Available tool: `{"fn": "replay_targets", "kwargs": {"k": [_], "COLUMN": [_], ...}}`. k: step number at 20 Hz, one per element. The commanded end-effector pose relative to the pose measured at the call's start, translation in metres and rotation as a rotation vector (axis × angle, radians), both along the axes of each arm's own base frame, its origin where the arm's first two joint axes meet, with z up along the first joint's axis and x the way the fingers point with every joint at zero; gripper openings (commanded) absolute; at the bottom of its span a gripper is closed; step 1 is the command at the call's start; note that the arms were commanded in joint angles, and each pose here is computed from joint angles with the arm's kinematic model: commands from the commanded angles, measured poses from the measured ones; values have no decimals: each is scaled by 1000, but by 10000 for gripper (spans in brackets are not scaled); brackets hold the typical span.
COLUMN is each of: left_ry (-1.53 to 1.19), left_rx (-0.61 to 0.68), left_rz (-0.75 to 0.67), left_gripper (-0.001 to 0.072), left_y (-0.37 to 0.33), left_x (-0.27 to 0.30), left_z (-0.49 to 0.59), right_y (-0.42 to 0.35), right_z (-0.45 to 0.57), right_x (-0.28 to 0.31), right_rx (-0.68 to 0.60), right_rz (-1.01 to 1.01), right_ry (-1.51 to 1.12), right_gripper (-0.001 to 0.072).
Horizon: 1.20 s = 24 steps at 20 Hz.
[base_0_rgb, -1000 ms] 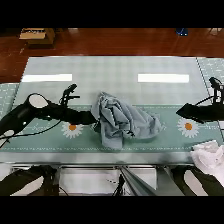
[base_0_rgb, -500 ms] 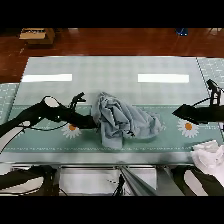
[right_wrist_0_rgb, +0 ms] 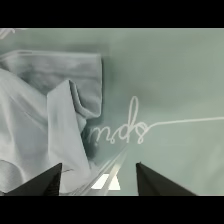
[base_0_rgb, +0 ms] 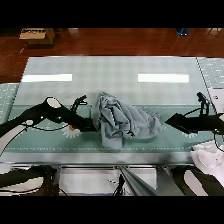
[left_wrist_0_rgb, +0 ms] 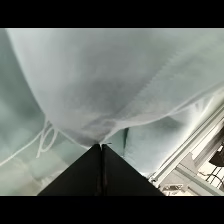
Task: Fold the shirts.
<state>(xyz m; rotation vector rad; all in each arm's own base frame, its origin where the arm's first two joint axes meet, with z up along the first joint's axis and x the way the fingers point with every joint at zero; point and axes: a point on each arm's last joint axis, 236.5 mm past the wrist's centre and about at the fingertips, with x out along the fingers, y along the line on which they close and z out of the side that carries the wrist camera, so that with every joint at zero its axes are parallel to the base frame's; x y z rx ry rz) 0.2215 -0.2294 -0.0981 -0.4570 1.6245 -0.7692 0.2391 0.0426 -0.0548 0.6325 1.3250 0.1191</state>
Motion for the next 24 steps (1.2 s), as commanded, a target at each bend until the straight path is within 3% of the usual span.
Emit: {"fn": "replay_targets", "kwargs": {"k": [1, 7, 8, 9, 10, 12, 13, 14, 15, 19, 20, 21, 23, 24], "left_ry": [-17, -37, -37, -36, -36, -36, -36, -37, -39, -81, -83, -76, -38, -12], "left_rx": [-8, -13, -13, -13, -13, -13, -13, -12, -11, 34, 49, 56, 56, 49], "left_rz": [-19, -23, -23, -23, -23, -23, -24, -22, -21, 70, 100, 114, 98, 75], "left_gripper": [20, 27, 98, 225, 270, 271, 386, 634, 658, 644, 581, 397, 106, 76], "left_y": [0, -1, -1, -1, -1, -1, -1, -1, -1, 3, 5, 5, 5, 4], "left_x": [-1, 1, 1, 1, 1, 1, 1, 2, 2, 24, 30, 32, 24, 17], "left_z": [5, 9, 9, 9, 9, 9, 9, 9, 8, -2, -6, -10, -17, -19], "right_y": [12, 18, 18, 18, 19, 22, 24, 24, 23, 25, 25, 26, 27, 28], "right_z": [-17, -34, -34, -34, -33, -29, -28, -27, -27, -25, -24, -23, -21, -21], "right_x": [-2, -6, -6, -6, -4, 0, 2, 3, 4, 7, 8, 8, 10, 10], "right_rx": [65, 98, 100, 100, 104, 123, 132, 135, 134, 146, 152, 157, 167, 167], "right_rz": [-70, -132, -131, -130, -131, -134, -132, -133, -135, -146, -150, -153, -155, -155], "right_ry": [-2, -6, -8, -11, -20, -40, -48, -53, -56, -65, -67, -69, -77, -78], "right_gripper": [543, 538, 535, 530, 530, 530, 530, 530, 530, 530, 530, 530, 529, 529]}}
